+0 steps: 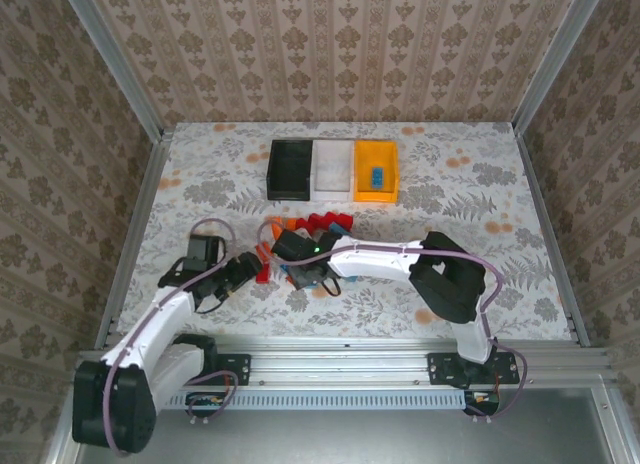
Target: Sort the legos into containers by color
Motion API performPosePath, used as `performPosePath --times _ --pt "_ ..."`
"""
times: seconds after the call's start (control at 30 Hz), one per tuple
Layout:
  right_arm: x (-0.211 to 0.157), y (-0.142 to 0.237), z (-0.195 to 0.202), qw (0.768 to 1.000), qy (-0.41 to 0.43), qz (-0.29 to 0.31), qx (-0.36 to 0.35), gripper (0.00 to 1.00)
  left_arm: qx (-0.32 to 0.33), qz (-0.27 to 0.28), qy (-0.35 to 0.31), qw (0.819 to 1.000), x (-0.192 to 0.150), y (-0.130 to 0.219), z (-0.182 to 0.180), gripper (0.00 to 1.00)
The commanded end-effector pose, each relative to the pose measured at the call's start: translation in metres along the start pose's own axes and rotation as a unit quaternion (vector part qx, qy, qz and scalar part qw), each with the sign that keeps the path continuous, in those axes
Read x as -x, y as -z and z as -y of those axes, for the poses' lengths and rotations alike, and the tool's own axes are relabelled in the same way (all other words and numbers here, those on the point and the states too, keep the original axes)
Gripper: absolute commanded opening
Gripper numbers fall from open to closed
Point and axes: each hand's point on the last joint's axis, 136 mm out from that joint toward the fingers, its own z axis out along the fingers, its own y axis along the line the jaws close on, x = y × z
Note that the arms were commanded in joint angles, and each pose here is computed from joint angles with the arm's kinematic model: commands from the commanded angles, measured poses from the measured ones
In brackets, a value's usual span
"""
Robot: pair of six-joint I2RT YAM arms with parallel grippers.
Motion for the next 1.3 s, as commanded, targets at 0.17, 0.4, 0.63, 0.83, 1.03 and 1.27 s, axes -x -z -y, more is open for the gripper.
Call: performPosePath --times 0.17,0.4,0.63,0.83,1.03,1.27 --pt "0.027 0.039 0.09 0.994 -0.09 0.053 -0.037 0.58 0.105 -0.005 -0.107 0.989 0.017 -0.011 0.007 0.74" --pt "0.028 0.047 0.132 0.989 -0.102 0.064 -0.081 0.58 0.098 -0.039 -0.144 0.984 0.006 -0.028 0.025 0.72" --pt "0.028 0.048 0.147 0.986 -0.13 0.074 -0.069 0.59 0.132 -0.056 -0.174 0.974 -0.006 -0.043 0.02 0.58" --pt "0.027 0.047 0.151 0.986 -0.132 0.074 -0.072 0.58 0.152 -0.048 -0.185 0.97 0.001 -0.046 0.015 0.44" --pt "0.028 0.047 0.153 0.985 -0.136 0.077 -0.072 0.58 0.158 -0.054 -0.197 0.966 0.001 -0.048 0.014 0.33" --pt "0.033 0.054 0.154 0.984 -0.137 0.09 -0.068 0.58 0.135 -0.047 -0.199 0.97 0.0 -0.03 0.03 0.16"
